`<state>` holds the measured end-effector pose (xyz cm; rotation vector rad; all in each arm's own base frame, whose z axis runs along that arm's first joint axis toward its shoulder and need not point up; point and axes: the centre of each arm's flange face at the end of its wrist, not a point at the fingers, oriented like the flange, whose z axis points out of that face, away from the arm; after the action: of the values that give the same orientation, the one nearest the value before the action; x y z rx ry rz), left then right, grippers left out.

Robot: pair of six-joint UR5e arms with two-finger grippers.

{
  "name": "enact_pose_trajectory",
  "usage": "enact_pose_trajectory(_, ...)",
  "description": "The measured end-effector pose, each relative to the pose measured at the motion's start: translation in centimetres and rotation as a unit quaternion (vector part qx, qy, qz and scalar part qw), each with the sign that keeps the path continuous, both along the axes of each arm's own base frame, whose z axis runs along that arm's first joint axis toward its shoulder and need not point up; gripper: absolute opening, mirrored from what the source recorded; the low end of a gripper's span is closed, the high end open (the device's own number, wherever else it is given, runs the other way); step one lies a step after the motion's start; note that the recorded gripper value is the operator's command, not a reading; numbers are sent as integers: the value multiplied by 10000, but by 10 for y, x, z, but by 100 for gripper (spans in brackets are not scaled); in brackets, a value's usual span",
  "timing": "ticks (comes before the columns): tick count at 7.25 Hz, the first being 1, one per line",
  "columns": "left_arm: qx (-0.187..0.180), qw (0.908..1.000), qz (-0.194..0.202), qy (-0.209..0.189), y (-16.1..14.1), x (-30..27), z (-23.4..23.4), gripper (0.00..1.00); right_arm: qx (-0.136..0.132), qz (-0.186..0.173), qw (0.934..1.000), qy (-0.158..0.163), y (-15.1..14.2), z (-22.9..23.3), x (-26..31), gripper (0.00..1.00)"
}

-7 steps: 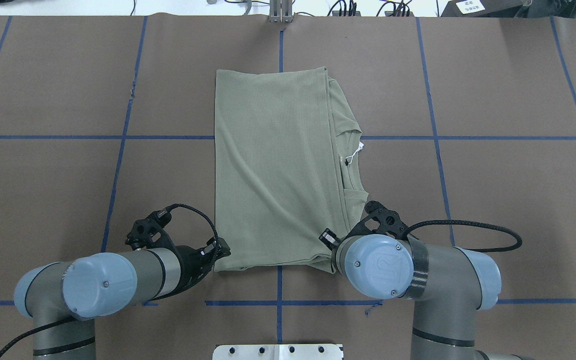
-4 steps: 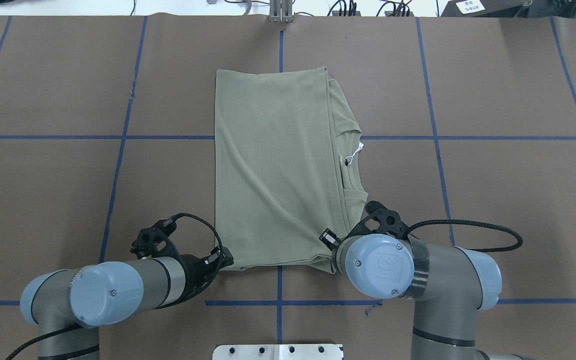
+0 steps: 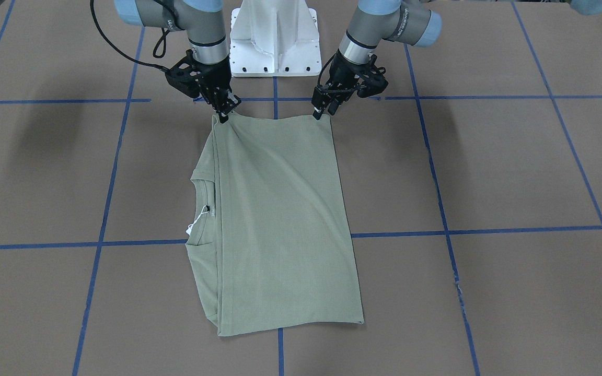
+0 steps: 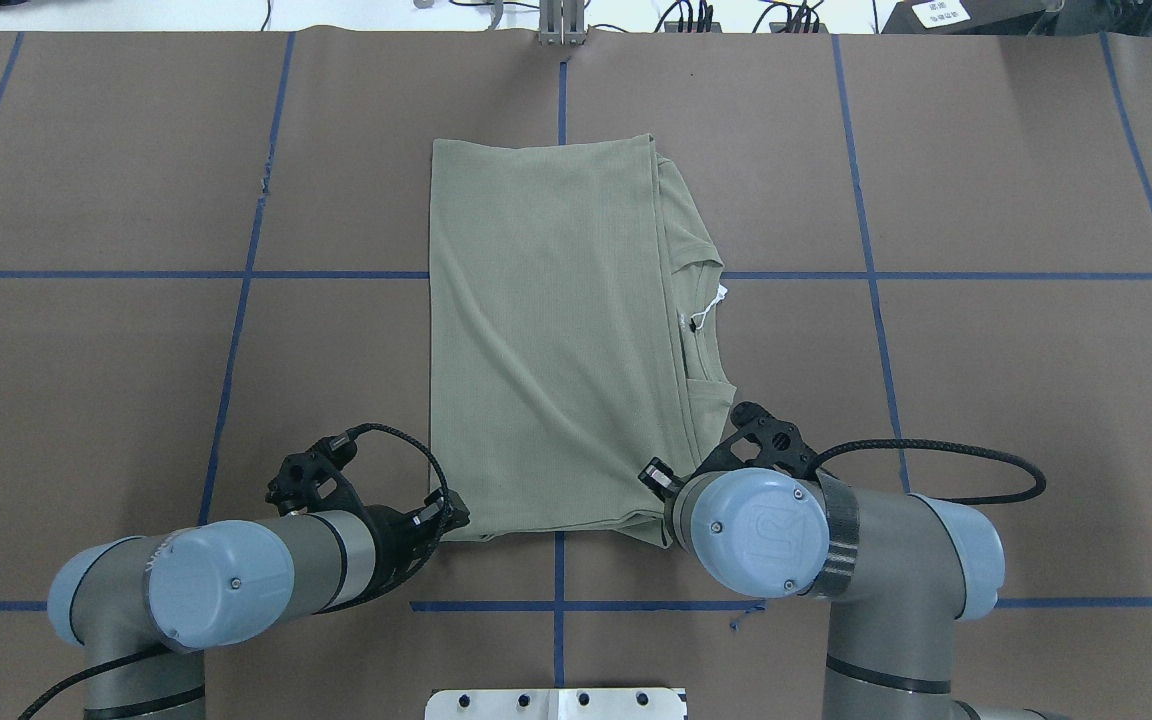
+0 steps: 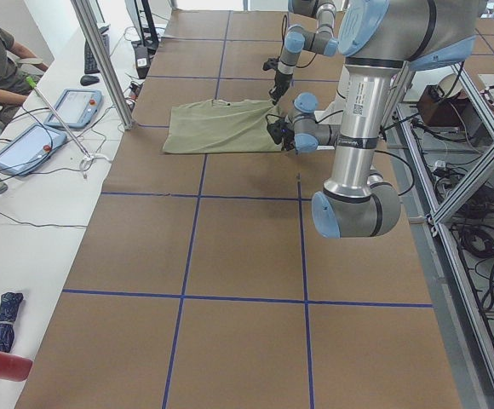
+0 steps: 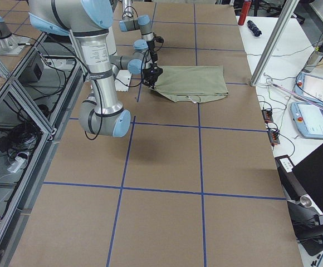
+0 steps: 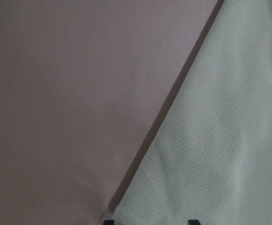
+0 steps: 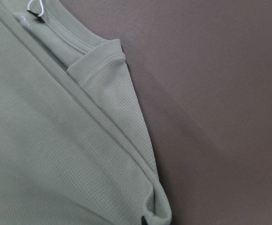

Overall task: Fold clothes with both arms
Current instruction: 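Move the left gripper to the other near corner and grasp both corners, then lift both near corners and fold them toward the far edge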

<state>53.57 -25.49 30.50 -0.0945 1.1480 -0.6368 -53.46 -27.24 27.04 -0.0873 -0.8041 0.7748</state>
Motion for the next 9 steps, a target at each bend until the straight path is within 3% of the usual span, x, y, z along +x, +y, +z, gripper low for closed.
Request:
enact_pose_trajectory(2,3,10000,-25,-78,-1,9,5,56,0,-2,10000,0,0,0,0,0)
enact_pose_trajectory(3,3,10000,-22,-82,-1,11,5,22,0,-2,10000,0,0,0,0,0)
enact_pose_trajectory(4,-2,10000,-24,-66,-1,12,4,0,0,-2,10000,-2,0,0,0,0)
enact_pose_trajectory(9,9,10000,-35,92,-1,2,-13,0,2,9,10000,-15,0,0,3,0)
